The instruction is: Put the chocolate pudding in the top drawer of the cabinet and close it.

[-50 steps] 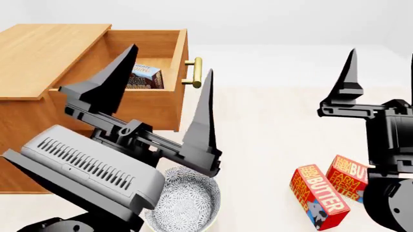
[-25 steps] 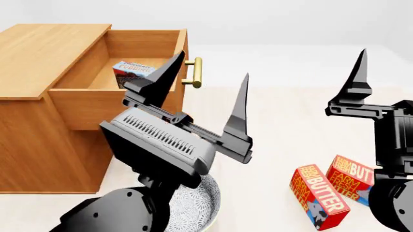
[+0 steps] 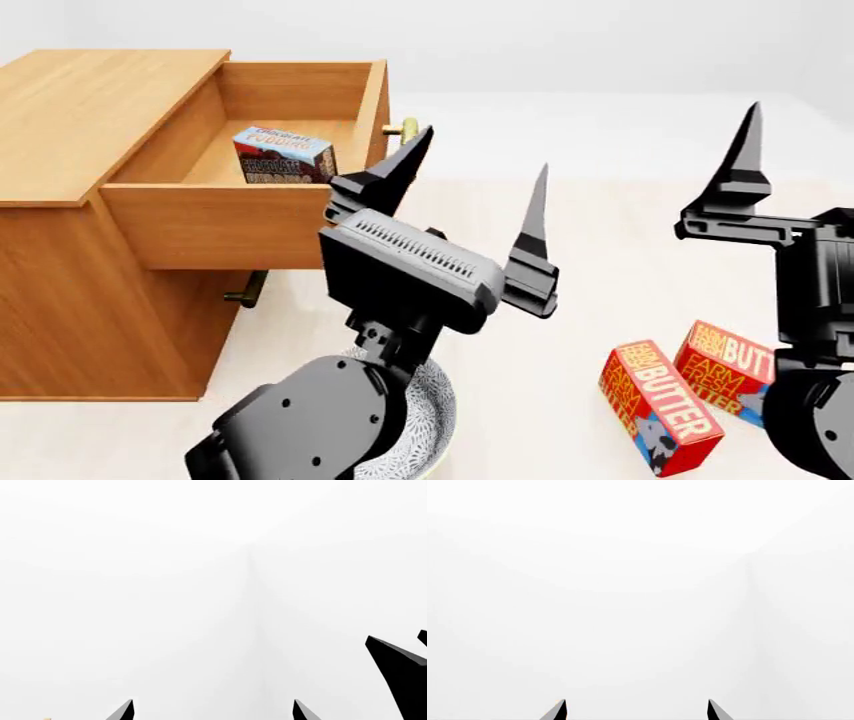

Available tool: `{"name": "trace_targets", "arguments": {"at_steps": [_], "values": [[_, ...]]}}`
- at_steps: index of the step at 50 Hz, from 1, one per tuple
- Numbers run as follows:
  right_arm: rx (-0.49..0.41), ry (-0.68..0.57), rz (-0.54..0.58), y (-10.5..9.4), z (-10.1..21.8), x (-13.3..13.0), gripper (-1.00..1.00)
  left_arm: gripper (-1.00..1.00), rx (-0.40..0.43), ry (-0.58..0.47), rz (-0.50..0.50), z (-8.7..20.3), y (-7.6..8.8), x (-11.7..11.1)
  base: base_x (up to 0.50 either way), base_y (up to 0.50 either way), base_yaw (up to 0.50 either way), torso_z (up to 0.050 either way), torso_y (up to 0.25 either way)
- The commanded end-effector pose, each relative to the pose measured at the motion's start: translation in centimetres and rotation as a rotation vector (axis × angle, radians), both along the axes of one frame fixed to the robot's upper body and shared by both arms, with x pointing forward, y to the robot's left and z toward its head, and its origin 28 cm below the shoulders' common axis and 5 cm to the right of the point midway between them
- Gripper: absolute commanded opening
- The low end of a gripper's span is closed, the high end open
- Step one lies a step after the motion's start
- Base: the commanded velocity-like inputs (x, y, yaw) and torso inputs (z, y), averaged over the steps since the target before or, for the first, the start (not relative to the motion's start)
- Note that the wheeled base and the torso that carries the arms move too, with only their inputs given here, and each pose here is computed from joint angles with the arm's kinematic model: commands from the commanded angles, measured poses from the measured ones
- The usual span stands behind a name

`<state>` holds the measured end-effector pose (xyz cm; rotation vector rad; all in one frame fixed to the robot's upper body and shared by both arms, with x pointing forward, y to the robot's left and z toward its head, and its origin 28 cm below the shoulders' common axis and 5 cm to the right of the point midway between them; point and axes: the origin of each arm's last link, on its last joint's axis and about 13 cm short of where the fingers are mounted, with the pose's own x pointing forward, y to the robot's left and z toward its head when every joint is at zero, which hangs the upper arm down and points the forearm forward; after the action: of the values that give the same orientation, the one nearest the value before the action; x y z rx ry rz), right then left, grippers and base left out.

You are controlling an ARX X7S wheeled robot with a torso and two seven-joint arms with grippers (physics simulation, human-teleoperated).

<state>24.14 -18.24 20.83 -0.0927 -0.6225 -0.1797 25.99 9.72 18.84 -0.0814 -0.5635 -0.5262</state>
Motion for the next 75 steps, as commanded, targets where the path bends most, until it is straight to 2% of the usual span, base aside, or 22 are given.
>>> {"name": "trace_targets", "arguments": {"at_steps": [1,13,30,43,60,64,75], "values": [[0.000,0.005,0.005,0.1,-0.1,0.1,1.00,1.00,0.008,0.035,-0.007,-1.2,-1.2,0.8,0.00,0.00,0.00,0.000,0.000],[0.001,0.008,0.008,0.1,-0.3,0.3,1.00,1.00,0.025,0.092,0.060,-2.9,-2.1,1.3,0.00,0.00,0.00,0.000,0.000],[0.004,0.009,0.009,0.0,-0.4,0.3,1.00,1.00,0.086,0.180,0.265,-4.9,-2.5,3.3,0.00,0.00,0.00,0.000,0.000],[0.007,0.009,0.013,0.0,-0.4,0.4,1.00,1.00,0.120,0.204,0.326,-5.2,-2.8,4.5,0.00,0.00,0.00,0.000,0.000],[0.006,0.009,0.016,0.1,-0.4,0.5,1.00,1.00,0.023,0.297,0.422,-5.0,-2.0,6.1,0.01,0.00,0.00,0.000,0.000],[0.005,0.010,0.017,0.1,-0.4,0.5,1.00,1.00,0.019,0.318,0.478,-5.2,-1.8,6.3,0.01,0.00,0.00,0.000,0.000],[0.003,0.012,0.018,0.2,-0.5,0.5,1.00,1.00,0.007,0.338,0.546,-5.4,-1.6,6.4,0.01,0.00,0.00,0.000,0.000]]}}
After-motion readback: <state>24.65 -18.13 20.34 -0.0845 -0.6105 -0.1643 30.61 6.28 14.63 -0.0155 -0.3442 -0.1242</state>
